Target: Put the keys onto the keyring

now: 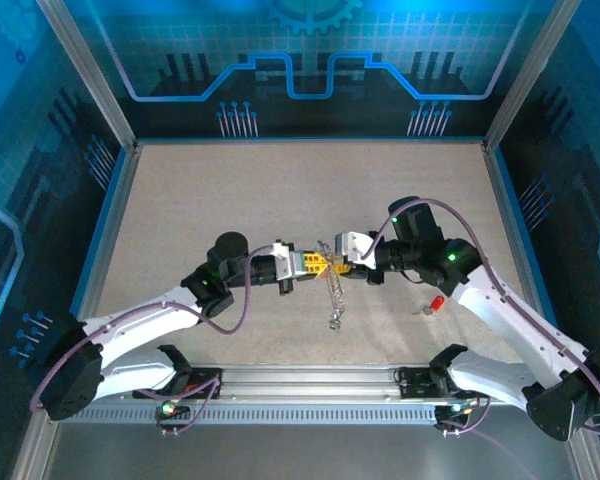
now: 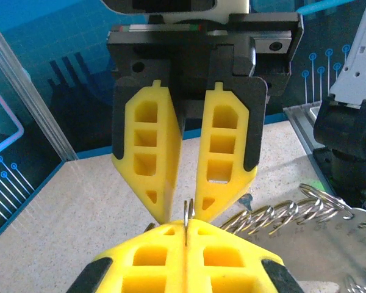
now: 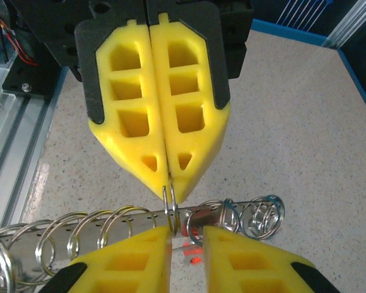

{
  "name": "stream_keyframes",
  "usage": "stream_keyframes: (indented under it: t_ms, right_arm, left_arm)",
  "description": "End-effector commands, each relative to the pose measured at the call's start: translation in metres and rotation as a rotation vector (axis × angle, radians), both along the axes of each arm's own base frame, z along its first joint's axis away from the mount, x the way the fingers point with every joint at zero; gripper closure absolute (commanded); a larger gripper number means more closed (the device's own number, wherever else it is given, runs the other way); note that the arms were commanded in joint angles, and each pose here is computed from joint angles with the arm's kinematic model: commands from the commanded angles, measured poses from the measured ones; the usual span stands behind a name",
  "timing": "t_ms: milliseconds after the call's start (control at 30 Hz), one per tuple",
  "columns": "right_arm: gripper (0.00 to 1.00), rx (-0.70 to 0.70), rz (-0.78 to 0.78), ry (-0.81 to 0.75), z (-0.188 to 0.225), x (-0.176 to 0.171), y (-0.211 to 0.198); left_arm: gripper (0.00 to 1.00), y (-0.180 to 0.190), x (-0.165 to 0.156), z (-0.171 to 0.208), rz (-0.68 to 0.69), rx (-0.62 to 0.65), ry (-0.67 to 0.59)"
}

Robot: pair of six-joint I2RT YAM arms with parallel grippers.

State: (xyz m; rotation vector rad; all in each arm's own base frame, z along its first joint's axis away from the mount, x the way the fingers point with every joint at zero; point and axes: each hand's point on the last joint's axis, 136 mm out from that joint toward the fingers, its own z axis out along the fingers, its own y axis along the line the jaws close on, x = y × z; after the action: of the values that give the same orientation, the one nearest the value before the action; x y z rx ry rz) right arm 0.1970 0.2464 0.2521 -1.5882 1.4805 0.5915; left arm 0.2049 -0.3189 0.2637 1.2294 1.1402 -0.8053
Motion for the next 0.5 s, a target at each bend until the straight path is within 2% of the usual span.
stream_keyframes:
  t_ms: [0, 267, 467]
  right_arm:
    - [0.8, 0.102, 0.043, 0.019, 0.014, -0.01, 0.005]
    - [0.83, 0.165, 0.069, 0.017, 0.023, -0.013, 0.009]
    - [0.98, 0.186, 0.073, 0.005, 0.026, -0.012, 0.01]
  left_arm:
    - [1.0, -0.003, -0.013, 0.02, -0.065, -0.077, -0.042]
    - [1.0, -0.006, -0.015, 0.023, -0.093, -0.101, -0.037]
    - [1.0, -0.006, -0.016, 0.023, -0.101, -0.098, -0.028]
